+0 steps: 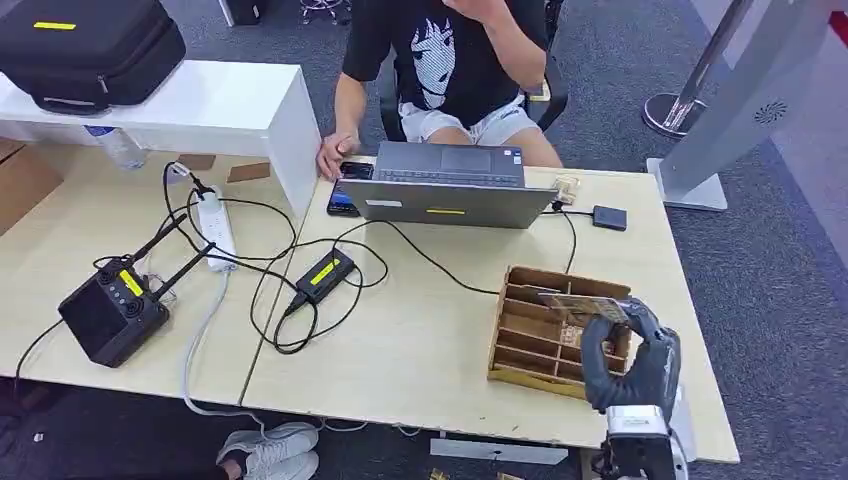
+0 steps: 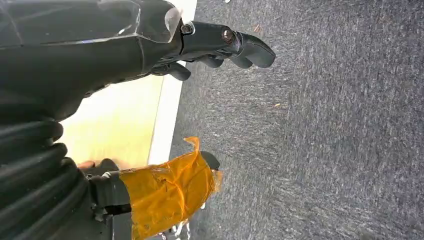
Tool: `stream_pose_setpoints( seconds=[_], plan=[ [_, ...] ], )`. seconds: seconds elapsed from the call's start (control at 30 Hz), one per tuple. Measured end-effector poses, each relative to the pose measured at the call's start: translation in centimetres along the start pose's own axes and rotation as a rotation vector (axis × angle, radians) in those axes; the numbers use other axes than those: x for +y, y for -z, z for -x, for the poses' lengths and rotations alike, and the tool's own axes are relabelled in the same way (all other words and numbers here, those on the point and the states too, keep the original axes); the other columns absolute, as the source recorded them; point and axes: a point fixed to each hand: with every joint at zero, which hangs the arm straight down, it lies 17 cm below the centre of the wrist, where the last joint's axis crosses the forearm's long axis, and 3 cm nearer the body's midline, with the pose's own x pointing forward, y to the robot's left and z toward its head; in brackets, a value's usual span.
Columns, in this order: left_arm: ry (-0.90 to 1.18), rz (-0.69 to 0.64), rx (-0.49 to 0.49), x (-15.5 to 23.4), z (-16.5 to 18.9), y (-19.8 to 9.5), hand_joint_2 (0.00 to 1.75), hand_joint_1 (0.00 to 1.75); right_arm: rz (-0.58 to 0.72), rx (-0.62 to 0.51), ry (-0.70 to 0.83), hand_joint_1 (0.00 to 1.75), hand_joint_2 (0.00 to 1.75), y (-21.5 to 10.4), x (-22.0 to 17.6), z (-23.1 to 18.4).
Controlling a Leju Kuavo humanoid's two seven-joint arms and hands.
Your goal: Pass the card to the sensor for recognition and then transmit it.
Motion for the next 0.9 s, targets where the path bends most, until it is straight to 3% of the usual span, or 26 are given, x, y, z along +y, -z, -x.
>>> stream_pose_setpoints(
  seconds=[0.2, 0.67, 0.9],
  plan=[
    [-0.004, -0.004, 0.005, 0.1, 0.1, 0.0, 1.75, 0.00, 0.079, 0.095, -0.116, 1.75, 1.75, 0.2, -4.1, 4.5],
    [-0.005, -0.007, 0.006, 0.1, 0.1, 0.0, 1.75, 0.00, 0.109, 0.144, -0.163, 1.75, 1.75, -0.1, -5.9, 6.7],
    [-0.009, -0.008, 0.015, 0.1, 0.2, 0.0, 1.75, 0.00, 0.247, 0.258, -0.280, 1.75, 1.75, -1.1, -12.0, 10.7]
  ],
)
